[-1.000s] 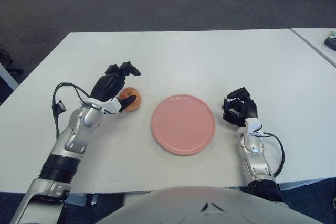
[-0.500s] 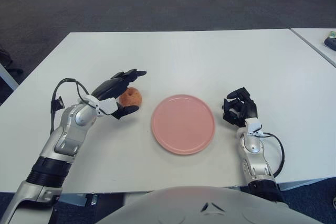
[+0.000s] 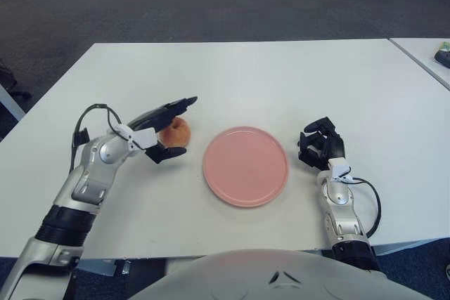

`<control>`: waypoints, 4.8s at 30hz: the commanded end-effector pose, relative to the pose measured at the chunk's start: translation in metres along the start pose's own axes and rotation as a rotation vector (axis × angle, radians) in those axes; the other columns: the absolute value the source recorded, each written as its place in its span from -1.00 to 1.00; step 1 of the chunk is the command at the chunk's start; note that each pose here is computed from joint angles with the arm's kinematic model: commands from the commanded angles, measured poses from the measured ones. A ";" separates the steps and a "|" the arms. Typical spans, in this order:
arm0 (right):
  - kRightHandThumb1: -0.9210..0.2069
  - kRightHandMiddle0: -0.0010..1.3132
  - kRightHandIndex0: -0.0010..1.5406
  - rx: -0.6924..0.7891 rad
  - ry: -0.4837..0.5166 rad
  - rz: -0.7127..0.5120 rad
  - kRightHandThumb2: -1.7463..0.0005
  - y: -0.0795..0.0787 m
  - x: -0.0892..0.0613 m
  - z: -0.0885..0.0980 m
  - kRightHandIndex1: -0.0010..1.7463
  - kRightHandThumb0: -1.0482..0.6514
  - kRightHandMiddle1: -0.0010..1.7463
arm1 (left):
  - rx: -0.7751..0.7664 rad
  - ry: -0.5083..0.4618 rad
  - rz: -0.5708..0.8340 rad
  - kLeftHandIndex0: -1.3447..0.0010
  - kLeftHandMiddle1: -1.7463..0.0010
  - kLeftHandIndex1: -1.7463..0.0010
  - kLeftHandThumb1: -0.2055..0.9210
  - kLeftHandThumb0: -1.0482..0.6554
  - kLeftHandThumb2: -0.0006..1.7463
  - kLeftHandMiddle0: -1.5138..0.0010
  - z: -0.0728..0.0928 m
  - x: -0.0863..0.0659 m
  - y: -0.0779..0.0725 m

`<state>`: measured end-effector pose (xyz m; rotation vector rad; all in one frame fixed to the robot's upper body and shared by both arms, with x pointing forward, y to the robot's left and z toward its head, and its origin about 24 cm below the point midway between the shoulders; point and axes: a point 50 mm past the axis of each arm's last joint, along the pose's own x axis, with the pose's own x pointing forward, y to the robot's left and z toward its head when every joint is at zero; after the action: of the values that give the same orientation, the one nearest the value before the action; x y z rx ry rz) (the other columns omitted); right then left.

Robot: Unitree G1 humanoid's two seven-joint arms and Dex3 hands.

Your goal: Put the apple into the plate.

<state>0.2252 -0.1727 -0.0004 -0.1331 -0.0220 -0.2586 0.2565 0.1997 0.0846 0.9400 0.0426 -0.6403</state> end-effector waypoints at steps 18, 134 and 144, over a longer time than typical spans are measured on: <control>-0.37 -0.37 -0.12 -0.023 0.018 -0.021 -0.16 -0.004 0.000 -0.002 0.64 -0.24 1.00 | 0.162 0.090 -0.053 1.00 1.00 0.87 -0.08 -0.78 0.17 1.00 -0.026 0.040 -0.009; -0.40 -0.39 -0.19 0.003 0.025 -0.059 -0.13 -0.013 -0.005 -0.002 0.71 -0.24 1.00 | 0.404 0.195 -0.069 -0.02 -0.79 -1.00 -0.79 0.23 0.96 -0.29 -0.075 0.058 -0.022; -0.42 -0.40 -0.20 -0.007 0.056 -0.065 -0.12 -0.013 -0.005 -0.003 0.70 -0.24 1.00 | 0.262 0.164 -0.029 -0.04 -0.79 -1.00 -0.82 0.23 0.98 -0.31 -0.070 0.059 -0.019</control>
<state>0.2177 -0.1803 0.0008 -0.1251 0.0043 -0.3102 0.3240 0.2141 0.0297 1.2932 0.0232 -0.5357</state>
